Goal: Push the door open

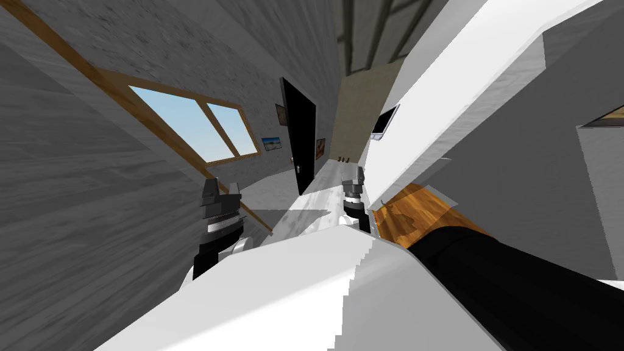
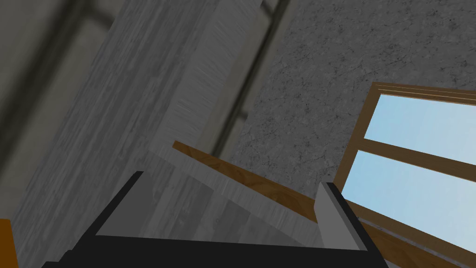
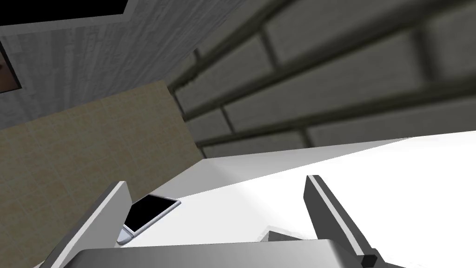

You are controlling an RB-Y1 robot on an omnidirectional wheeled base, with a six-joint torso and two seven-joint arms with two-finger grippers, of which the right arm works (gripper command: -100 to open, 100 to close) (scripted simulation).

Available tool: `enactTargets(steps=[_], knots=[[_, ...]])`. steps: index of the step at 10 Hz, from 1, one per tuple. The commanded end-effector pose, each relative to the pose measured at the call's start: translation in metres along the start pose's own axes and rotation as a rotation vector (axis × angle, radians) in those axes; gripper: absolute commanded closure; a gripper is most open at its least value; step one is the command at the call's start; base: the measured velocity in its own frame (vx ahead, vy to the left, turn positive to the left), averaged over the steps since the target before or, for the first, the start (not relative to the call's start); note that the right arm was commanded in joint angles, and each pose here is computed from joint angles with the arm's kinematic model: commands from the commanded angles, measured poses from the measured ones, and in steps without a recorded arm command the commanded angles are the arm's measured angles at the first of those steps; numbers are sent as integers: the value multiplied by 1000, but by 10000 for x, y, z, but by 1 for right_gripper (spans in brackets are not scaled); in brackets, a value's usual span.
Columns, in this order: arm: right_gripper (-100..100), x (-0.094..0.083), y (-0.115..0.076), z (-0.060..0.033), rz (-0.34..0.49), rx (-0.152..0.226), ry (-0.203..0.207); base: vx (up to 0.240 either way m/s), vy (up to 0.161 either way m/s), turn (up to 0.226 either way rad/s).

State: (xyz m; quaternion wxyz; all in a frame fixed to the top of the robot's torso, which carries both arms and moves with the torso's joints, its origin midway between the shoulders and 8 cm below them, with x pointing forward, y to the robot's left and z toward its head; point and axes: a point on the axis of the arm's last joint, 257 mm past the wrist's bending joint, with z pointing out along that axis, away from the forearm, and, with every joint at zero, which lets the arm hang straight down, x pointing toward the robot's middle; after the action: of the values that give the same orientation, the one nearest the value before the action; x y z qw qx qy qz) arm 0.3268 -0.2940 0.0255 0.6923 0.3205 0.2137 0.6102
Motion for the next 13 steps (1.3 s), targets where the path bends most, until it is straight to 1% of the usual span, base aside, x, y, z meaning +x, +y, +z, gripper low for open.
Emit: enactTargets(steps=[1,4,5,9,13], knots=[[-100,19,-98,-16,-1,14,12,42,-12,98],[-100,54,-311,-55,-4,44,34,109,-46,115],[-100,68,-414,-75,-5,59,43,135,-67,126],[-100,94,-622,-118,-9,89,62,79,-41,74],[-100,119,-873,-175,-13,125,80,80,-48,93]])
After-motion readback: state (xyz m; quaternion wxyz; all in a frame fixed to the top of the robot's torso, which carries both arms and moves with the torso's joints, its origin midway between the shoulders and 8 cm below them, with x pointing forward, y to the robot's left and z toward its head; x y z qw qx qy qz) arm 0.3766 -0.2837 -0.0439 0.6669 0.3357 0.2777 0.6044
